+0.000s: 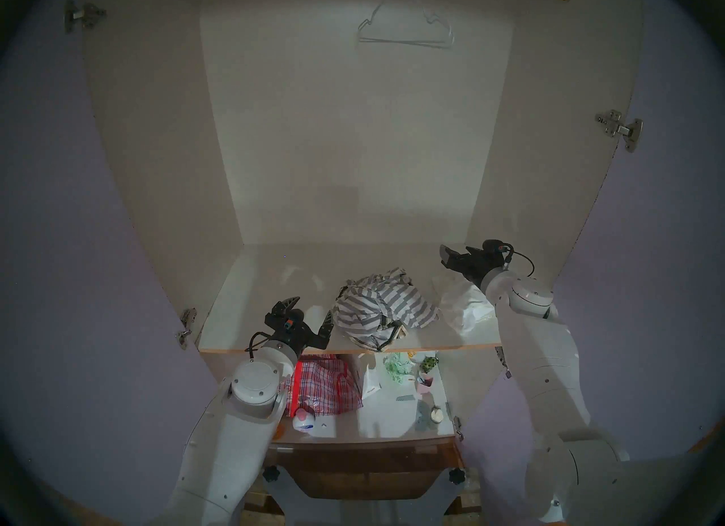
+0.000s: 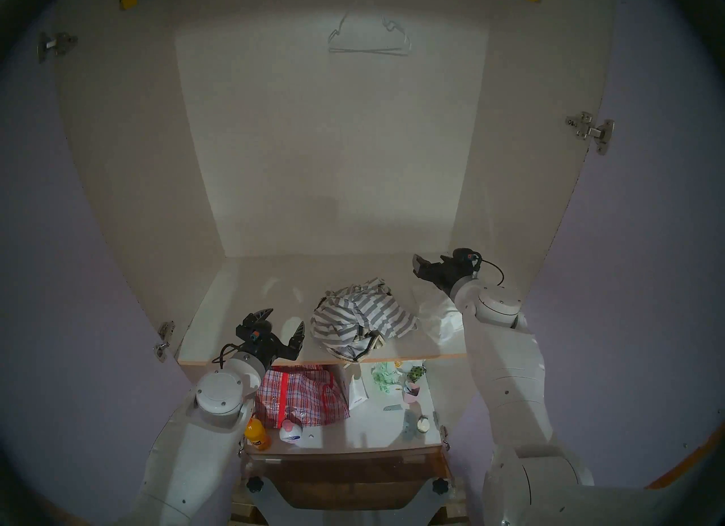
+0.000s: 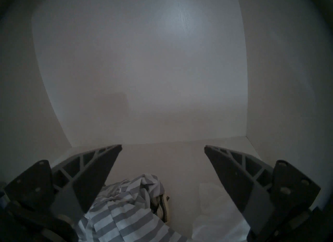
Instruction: Sort tops into two piles: light colors and dark colors
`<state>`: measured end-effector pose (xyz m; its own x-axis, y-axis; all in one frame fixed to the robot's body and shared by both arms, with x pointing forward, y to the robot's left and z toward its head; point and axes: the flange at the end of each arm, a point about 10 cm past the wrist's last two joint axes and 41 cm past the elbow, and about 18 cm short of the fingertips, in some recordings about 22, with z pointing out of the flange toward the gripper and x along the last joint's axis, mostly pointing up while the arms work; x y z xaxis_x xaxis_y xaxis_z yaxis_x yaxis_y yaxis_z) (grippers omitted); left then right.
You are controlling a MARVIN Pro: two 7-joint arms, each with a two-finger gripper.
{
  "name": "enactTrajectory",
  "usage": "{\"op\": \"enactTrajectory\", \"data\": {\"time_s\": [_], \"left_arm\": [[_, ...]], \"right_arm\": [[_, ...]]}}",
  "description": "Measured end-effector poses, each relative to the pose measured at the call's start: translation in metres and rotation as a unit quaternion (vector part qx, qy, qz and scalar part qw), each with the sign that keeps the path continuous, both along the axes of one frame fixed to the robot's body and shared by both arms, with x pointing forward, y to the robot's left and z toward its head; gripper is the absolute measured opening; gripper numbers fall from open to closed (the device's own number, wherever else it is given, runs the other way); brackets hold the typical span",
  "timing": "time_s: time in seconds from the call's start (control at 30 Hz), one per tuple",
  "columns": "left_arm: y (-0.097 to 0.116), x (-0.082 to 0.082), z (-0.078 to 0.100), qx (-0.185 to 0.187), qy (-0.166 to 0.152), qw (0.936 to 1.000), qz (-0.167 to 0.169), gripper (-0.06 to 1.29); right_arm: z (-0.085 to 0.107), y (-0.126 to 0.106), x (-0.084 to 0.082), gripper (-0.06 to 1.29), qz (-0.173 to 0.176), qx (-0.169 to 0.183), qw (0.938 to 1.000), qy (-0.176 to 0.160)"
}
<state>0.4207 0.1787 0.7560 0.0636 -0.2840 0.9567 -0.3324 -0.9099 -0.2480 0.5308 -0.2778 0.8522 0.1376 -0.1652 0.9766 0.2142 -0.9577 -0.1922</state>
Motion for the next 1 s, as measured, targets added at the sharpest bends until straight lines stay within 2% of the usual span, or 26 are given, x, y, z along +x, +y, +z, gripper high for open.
{"op": "enactTrajectory", "data": {"time_s": [0.03, 0.2, 0.27, 0.33, 0.5, 0.57, 0.67, 0.77, 0.9, 1.0], "left_arm": [[-0.006, 0.004, 0.0, 0.007, 0.003, 0.9997, -0.024, 1.26], [-0.019, 0.02, 0.008, 0.02, -0.001, 0.9974, -0.069, 1.26], [-0.026, 0.025, 0.0, 0.031, 0.014, 0.9937, -0.107, 1.26], [-0.03, 0.029, -0.007, 0.043, 0.027, 0.9906, -0.127, 1.26], [-0.024, 0.043, -0.031, 0.072, 0.064, 0.9866, -0.132, 1.26], [-0.022, 0.05, -0.034, 0.074, 0.072, 0.9865, -0.127, 1.26], [-0.024, 0.063, -0.028, 0.083, 0.069, 0.9853, -0.132, 1.26], [-0.035, 0.074, -0.017, 0.099, 0.06, 0.9815, -0.152, 1.26], [-0.056, 0.089, 0.002, 0.12, 0.042, 0.9747, -0.183, 1.26], [-0.066, 0.099, 0.003, 0.156, 0.038, 0.9667, -0.199, 1.26]], "right_arm": [[0.0, -0.001, 0.0, 1.25, -0.002, 0.0, 1.0, -0.001], [0.0, -0.003, -0.001, 1.25, -0.006, 0.001, 1.0, -0.003], [0.0, -0.002, -0.001, 1.25, -0.007, 0.002, 1.0, -0.003], [0.0, -0.002, -0.002, 1.25, -0.007, 0.002, 1.0, -0.003], [0.0, -0.002, -0.002, 1.25, -0.008, 0.003, 1.0, -0.003], [0.0, -0.002, -0.002, 1.25, -0.008, 0.003, 1.0, -0.003], [0.0, -0.001, -0.002, 1.25, -0.008, 0.003, 1.0, -0.003], [0.0, -0.001, -0.002, 1.25, -0.008, 0.003, 1.0, -0.003], [0.0, -0.001, -0.002, 1.25, -0.008, 0.004, 1.0, -0.003], [0.0, -0.001, -0.002, 1.25, -0.007, 0.004, 1.0, -0.004]]}}
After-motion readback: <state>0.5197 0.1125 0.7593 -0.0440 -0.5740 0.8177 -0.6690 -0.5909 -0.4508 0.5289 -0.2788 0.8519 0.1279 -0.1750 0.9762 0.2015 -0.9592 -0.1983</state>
